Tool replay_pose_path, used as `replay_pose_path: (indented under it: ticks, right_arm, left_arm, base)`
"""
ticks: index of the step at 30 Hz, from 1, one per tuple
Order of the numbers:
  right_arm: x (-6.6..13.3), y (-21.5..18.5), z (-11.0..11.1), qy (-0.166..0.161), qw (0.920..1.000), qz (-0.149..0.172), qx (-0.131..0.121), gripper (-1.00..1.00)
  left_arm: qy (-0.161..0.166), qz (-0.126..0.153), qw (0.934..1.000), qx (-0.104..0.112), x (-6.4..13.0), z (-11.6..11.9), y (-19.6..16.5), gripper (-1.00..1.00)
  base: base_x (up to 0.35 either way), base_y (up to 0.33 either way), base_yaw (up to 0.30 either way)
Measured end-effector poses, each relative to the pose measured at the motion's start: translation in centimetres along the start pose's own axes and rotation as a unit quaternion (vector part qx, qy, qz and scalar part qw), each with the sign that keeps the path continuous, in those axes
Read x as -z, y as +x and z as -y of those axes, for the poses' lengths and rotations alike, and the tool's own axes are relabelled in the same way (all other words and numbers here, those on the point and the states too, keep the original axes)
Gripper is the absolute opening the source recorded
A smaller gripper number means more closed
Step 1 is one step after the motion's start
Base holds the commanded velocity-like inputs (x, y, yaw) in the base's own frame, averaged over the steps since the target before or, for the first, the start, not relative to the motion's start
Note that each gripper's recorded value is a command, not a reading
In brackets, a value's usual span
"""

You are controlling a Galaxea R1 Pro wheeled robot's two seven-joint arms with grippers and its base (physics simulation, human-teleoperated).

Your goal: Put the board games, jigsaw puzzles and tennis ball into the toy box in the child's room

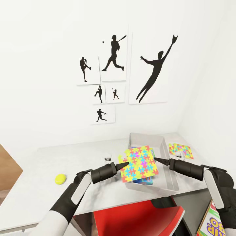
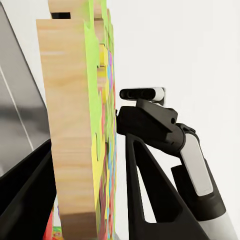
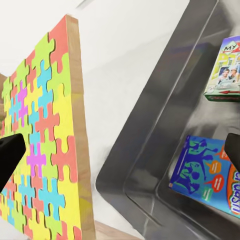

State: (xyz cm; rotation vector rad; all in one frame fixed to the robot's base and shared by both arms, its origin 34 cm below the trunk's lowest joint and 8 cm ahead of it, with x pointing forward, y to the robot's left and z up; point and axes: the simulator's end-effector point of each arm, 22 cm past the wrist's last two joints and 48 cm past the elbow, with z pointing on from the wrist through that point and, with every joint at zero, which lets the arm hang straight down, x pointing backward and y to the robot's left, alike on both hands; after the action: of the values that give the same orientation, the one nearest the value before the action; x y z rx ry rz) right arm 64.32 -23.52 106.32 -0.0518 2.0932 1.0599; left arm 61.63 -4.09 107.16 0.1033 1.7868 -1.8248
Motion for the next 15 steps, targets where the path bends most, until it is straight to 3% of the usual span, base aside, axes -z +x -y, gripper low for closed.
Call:
replay_pose_path:
  ticks: [15]
  right_arm:
    - [-0.18,0.19,-0.25,-0.004,1.0000,-0.003,0.001,1.00]
  left_arm:
    - [0.000,0.000,1.0000,0.001,-0.01,-0.02,0.03,-1.00]
  base:
    - [0.000,0.000,0.000]
